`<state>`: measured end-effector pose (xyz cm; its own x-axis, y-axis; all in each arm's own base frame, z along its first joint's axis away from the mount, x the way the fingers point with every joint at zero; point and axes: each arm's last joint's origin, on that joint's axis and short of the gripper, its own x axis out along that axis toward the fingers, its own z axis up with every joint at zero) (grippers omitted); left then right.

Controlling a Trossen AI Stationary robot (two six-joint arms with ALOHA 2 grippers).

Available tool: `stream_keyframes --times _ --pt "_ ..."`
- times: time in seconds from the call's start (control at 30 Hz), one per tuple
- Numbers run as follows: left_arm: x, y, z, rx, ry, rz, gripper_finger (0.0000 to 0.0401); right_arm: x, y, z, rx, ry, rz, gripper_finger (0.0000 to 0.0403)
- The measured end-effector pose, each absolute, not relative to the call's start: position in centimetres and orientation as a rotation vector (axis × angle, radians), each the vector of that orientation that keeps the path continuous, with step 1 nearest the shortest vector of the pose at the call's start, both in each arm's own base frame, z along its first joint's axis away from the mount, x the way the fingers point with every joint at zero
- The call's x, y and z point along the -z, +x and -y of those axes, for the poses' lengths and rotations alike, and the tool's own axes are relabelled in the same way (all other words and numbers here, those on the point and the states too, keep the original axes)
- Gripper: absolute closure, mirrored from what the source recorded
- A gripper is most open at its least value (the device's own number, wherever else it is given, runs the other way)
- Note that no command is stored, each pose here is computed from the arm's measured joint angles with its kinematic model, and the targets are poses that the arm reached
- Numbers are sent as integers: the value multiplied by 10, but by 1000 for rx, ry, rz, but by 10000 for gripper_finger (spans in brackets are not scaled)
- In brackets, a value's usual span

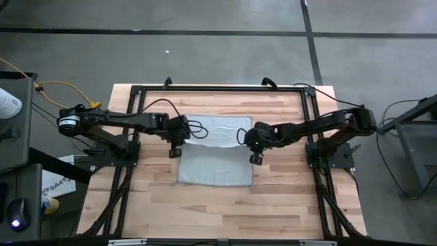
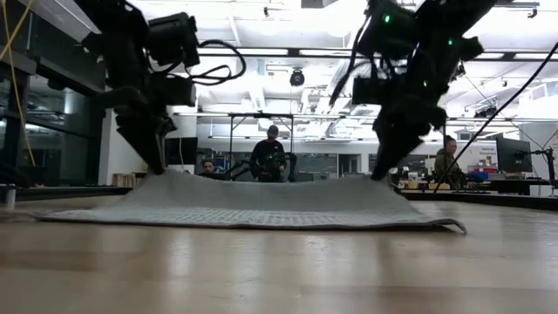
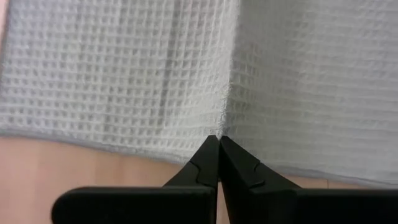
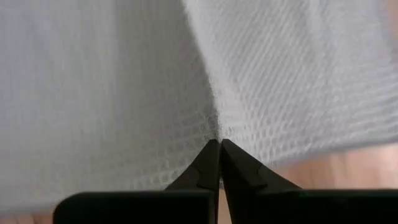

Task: Fold microfiber towels
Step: Fold the gray towel

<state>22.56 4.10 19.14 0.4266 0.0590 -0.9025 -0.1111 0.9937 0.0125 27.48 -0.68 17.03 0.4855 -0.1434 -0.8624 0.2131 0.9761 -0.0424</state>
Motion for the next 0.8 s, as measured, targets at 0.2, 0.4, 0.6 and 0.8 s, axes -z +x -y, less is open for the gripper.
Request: stream_keyframes --times 0.2,0.4,0.6,0.8 --pt "-203 230 -41 -141 -15 -1122 401 -197 264 8 277 49 -946 400" --pt "-217 232 -39 -204 50 -1145 401 -219 249 9 319 39 -887 400" --pt "-236 234 -31 -246 129 -1135 401 -225 243 10 333 48 -881 400" --pt "-253 230 -26 -263 146 -1110 401 -225 243 9 330 47 -883 400"
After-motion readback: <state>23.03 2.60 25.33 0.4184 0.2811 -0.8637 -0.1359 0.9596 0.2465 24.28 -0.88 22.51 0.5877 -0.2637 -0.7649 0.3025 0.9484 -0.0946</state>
